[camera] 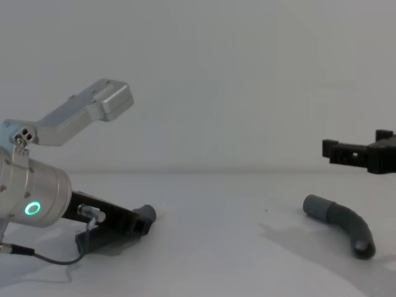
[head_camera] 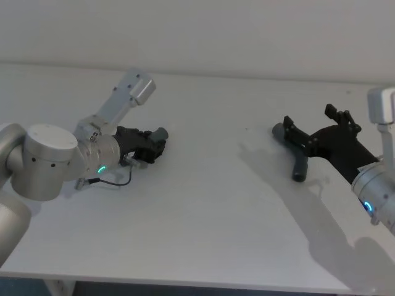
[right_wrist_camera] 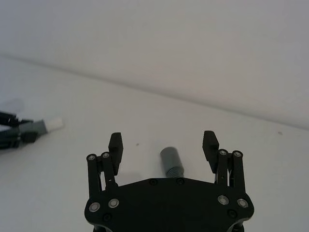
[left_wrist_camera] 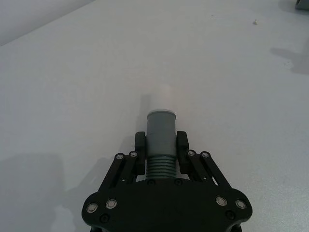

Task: Use both hands to pick up one end of the pipe from the table, align the ends, and insert them.

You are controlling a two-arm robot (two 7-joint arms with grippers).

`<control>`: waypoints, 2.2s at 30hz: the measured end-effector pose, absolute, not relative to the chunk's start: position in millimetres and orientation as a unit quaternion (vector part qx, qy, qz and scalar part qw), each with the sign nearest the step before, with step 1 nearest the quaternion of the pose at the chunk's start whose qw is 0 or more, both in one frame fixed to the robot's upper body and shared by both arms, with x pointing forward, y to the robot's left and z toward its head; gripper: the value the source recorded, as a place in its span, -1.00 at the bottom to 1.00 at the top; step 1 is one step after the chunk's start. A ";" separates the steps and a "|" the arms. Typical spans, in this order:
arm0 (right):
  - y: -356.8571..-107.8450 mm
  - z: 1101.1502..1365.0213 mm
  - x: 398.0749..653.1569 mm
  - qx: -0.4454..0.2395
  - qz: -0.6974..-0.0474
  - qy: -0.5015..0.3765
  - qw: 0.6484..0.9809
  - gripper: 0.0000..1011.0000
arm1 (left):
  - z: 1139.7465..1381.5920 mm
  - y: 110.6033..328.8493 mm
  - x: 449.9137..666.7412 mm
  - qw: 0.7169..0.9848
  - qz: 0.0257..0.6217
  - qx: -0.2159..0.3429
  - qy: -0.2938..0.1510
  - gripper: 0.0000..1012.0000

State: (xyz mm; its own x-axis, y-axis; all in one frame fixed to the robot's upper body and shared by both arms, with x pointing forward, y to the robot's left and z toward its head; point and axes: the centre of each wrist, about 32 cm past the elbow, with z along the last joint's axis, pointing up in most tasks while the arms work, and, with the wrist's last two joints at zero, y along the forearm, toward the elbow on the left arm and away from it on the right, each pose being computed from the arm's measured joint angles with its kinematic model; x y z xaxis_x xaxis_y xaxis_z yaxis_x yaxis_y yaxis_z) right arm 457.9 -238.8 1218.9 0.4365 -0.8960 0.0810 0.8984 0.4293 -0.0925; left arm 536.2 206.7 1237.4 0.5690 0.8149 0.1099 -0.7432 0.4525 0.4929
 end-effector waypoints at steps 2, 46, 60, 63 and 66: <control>-239.3 1222.4 460.1 -0.069 -0.527 -0.007 0.847 0.99 | 1237.4 206.8 536.2 0.849 0.459 0.252 0.071 -0.28; -248.2 1227.7 513.5 -0.205 -0.523 0.104 0.821 0.99 | 1237.4 206.8 536.2 0.849 0.459 0.252 0.071 -0.28; -245.0 1223.1 522.3 -0.224 -0.518 0.112 0.818 0.99 | 1237.4 206.7 536.2 0.849 0.459 0.252 0.071 -0.28; -244.2 1223.0 523.2 -0.227 -0.517 0.113 0.818 0.99 | 1237.4 206.8 536.2 0.849 0.459 0.252 0.071 -0.28; -243.1 1222.6 524.6 -0.230 -0.516 0.115 0.817 0.99 | 1237.4 206.7 536.2 0.849 0.459 0.252 0.071 -0.28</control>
